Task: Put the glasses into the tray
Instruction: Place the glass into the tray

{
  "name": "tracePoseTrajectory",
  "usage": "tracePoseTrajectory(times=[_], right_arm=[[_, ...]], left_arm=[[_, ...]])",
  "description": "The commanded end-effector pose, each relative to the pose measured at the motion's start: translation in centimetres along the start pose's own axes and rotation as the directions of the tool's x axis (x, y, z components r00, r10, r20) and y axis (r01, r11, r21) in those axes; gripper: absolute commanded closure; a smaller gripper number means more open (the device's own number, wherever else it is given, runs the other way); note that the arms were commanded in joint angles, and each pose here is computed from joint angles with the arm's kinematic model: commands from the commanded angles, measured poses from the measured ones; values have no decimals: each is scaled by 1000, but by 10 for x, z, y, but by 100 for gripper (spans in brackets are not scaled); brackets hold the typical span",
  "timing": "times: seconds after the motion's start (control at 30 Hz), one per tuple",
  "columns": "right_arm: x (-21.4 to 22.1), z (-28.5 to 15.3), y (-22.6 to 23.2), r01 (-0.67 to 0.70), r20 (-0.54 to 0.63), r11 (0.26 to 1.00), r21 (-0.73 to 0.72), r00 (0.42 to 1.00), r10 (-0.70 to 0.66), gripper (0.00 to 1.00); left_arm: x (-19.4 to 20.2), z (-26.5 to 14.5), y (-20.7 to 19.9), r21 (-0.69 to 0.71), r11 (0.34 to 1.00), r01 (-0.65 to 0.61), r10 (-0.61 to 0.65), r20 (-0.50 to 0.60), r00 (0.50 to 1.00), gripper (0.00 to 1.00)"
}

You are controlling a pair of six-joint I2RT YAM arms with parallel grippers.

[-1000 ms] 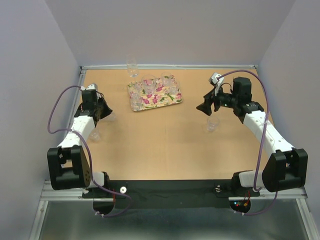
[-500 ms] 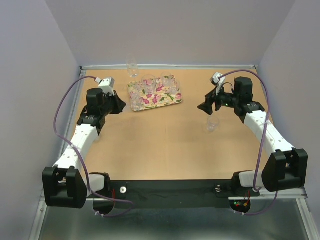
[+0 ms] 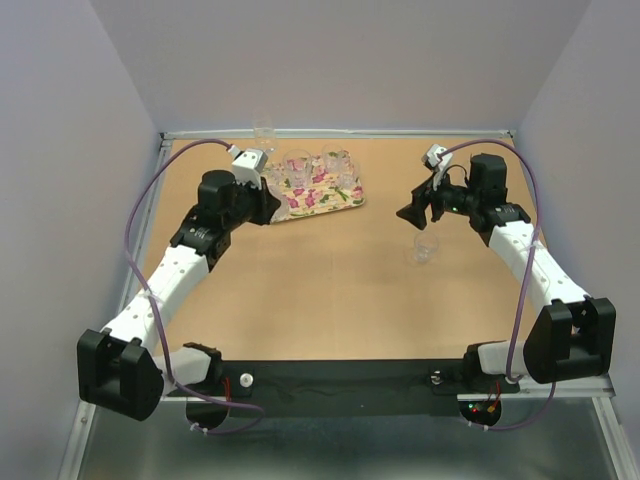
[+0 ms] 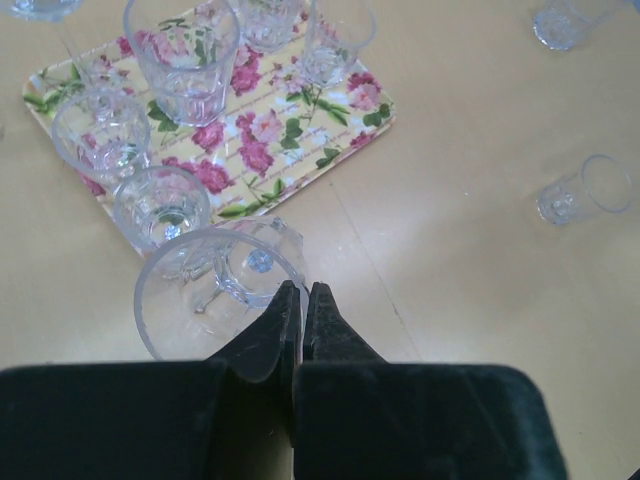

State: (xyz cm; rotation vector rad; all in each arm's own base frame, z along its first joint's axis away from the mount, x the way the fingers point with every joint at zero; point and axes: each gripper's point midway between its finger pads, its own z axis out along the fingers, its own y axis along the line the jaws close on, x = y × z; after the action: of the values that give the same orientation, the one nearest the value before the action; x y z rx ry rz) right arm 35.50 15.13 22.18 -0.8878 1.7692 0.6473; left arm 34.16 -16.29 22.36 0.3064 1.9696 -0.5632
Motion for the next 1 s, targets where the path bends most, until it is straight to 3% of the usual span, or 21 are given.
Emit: tracePoseTrajectory(times=[0.0, 0.97], right_arm=[[-5, -4, -2, 44, 28, 999, 16, 999, -45, 21], [-5, -4, -3, 47, 26, 999, 22, 999, -47, 21]], left_arm=[[-49, -6, -23, 40, 995, -96, 90, 127, 988, 100], [-58, 48, -94, 68, 944, -324, 322, 43, 946, 100]])
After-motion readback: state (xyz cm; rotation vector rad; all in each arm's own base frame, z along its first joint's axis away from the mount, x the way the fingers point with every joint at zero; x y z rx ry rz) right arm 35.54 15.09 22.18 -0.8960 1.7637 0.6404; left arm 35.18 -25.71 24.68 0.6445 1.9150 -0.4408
